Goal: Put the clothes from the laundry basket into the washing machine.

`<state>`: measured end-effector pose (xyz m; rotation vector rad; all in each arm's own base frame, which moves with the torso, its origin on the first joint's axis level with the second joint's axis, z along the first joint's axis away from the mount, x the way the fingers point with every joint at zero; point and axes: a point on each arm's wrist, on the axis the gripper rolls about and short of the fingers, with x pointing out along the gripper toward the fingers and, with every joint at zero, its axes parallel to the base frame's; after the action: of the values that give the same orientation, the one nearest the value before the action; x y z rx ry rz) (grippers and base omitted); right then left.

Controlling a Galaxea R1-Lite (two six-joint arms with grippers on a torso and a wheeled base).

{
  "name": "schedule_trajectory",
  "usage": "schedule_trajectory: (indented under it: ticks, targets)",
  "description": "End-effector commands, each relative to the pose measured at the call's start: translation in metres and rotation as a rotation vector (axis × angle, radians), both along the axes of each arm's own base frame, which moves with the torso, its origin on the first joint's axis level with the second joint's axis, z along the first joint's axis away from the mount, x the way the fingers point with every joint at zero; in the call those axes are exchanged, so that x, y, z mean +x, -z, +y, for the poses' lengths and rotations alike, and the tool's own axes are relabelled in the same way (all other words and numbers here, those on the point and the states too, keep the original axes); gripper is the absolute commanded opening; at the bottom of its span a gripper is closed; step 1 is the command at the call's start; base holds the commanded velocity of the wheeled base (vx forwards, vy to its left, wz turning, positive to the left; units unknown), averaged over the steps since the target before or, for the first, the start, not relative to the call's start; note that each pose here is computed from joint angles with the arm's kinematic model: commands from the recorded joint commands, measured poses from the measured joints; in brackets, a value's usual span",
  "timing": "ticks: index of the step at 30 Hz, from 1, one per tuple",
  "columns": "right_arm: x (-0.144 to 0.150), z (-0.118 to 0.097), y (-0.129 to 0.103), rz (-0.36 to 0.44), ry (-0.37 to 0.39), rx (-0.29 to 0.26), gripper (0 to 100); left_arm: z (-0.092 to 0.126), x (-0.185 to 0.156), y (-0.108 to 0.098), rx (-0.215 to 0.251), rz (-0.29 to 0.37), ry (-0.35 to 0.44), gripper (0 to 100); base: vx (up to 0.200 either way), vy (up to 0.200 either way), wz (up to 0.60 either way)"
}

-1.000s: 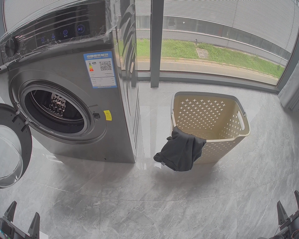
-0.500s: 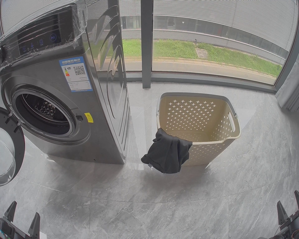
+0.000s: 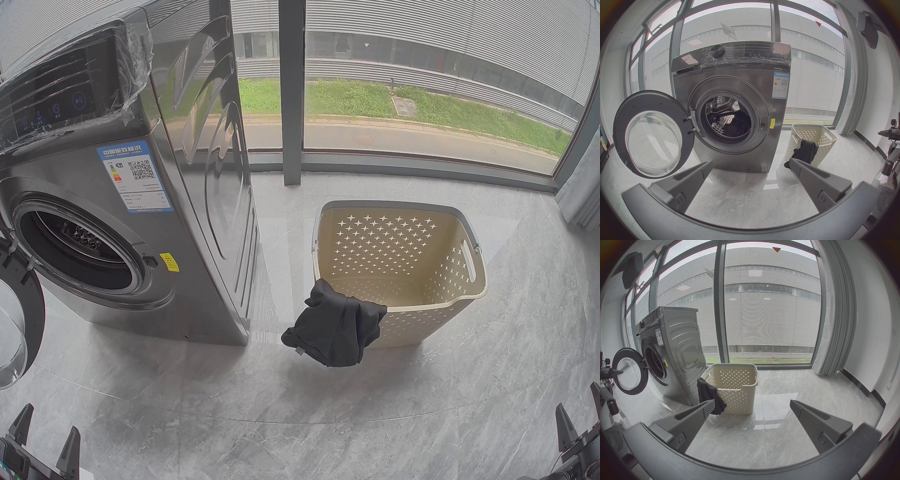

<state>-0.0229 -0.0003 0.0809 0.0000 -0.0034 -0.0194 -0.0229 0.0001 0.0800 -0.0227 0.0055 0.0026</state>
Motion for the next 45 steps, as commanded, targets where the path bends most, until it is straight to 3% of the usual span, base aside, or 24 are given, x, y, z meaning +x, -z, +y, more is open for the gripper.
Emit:
schedule_trajectory:
  ticks: [1,6,17,18,20,22,24,25,28,32,35,36,37,41,45]
  targets:
    - [0.0,0.0,0.005,0.005,0.001,0.0,100,0.0,0.0,0.004,0.0,0.004,-0.001,100,0.0,0.2,0.0]
    - [0.0,0.0,0.005,0.006,0.002,0.0,100,0.0,0.0,0.004,0.0,0.004,-0.002,100,0.0,0.2,0.0]
    - [0.0,0.001,0.002,-0.012,-0.021,-0.002,100,0.0,0.0,0.004,0.006,0.004,0.0,100,0.0,0.0,0.0]
    - [-0.002,0.001,-0.003,-0.043,-0.026,0.001,100,0.0,0.0,0.004,0.006,0.004,0.001,100,0.0,0.0,0.0]
    - [-0.013,0.001,-0.038,-0.165,-0.032,0.004,100,0.0,0.0,0.004,0.006,0.004,0.001,100,0.0,0.0,0.0]
    - [-0.013,0.001,-0.06,-0.167,-0.046,0.003,100,0.0,0.0,0.004,0.009,0.004,0.001,100,0.0,0.0,0.0]
    - [-0.002,0.002,-0.069,-0.072,-0.078,-0.002,100,0.0,0.0,0.004,0.01,0.004,0.0,100,0.1,0.0,0.0]
    - [-0.002,0.002,-0.069,-0.072,-0.078,-0.002,100,0.0,0.0,0.004,0.01,0.004,0.0,100,0.2,0.0,0.0]
    - [0.037,0.004,-0.068,0.187,-0.197,0.001,100,0.0,0.0,0.005,0.009,0.005,0.0,100,0.2,0.0,0.0]
    - [0.083,0.008,-0.072,0.354,-0.336,-0.005,100,0.0,0.0,0.005,0.004,0.005,0.0,100,0.1,0.0,0.0]
    - [0.113,0.016,-0.069,0.401,-0.43,-0.007,100,0.0,0.0,0.005,0.004,0.005,0.001,100,0.0,0.0,0.0]
    - [0.113,0.016,-0.069,0.401,-0.43,-0.007,100,0.0,0.0,0.005,0.004,0.005,0.001,100,0.0,0.0,0.0]
    - [0.128,0.027,-0.065,0.436,-0.51,-0.007,100,0.0,0.0,0.005,0.003,0.005,0.0,100,0.0,0.0,0.0]
    - [0.149,0.047,-0.056,0.531,-0.506,0.022,100,0.0,0.0,0.005,0.003,0.005,0.0,100,0.0,0.0,0.0]
    - [0.167,0.075,-0.051,0.559,-0.505,0.064,100,0.0,0.0,0.005,0.001,0.005,0.001,100,0.0,0.0,0.0]
